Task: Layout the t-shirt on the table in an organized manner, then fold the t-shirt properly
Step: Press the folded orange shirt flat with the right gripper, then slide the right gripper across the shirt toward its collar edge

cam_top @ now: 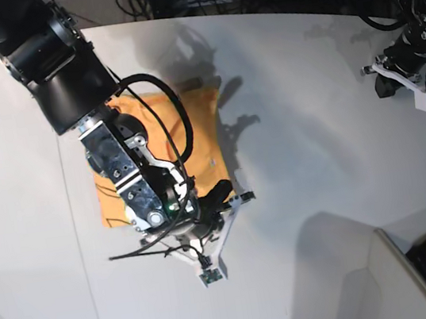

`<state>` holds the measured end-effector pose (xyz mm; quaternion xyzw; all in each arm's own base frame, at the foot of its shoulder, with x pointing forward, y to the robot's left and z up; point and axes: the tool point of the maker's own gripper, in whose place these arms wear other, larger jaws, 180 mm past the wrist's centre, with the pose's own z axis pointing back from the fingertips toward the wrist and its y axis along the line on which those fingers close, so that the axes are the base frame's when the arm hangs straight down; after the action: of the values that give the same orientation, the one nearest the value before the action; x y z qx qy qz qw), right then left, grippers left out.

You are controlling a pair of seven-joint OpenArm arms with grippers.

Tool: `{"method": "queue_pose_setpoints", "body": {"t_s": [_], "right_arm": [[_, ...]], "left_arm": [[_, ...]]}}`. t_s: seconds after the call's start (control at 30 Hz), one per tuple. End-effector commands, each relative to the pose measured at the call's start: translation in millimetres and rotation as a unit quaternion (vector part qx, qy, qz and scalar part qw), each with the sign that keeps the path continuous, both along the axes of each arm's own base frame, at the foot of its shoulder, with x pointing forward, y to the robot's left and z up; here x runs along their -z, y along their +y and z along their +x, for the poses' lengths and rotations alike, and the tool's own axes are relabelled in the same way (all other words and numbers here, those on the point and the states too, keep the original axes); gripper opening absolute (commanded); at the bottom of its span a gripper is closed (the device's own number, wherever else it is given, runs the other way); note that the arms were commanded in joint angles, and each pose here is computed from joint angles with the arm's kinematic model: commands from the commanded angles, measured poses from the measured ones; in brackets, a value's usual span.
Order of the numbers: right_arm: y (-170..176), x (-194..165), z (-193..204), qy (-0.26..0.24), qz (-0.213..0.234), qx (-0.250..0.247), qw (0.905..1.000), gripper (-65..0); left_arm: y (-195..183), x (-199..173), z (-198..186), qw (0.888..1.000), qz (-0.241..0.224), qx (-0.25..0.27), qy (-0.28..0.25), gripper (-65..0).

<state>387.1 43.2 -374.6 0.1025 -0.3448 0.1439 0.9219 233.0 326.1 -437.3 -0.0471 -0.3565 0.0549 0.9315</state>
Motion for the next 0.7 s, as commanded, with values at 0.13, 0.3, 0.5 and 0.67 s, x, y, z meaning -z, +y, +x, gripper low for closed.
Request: {"method": "queue_pose_setpoints", "body": {"t_s": [0.13,0.3,0.5,0.67], "right_arm": [[-4.5,15.6,-47.3,0.038,0.007,-0.006,0.9992,-65.0],[-14.6,18.8,-89.3,0.054,0.013,-0.01,0.9984,-65.0],[-17.7,57.0,-138.1,0.119,0.006,-0.01,0.9928,-65.0],[4.0,78.4,-161.1,0.133,0.0,-0.047,0.9901,-65.0]], "left_arm": [[7.6,-13.4,8.2,1.0,0.011,0.002,-0.021,-65.0],[5.1,-13.0,9.5,1.0,0.011,0.007,-0.02,-65.0],[5.1,-17.5,17.3,0.999,0.011,0.007,-0.03,-65.0],[5.0,-18.1,18.4,0.999,0.011,0.007,-0.03,-65.0]]}}
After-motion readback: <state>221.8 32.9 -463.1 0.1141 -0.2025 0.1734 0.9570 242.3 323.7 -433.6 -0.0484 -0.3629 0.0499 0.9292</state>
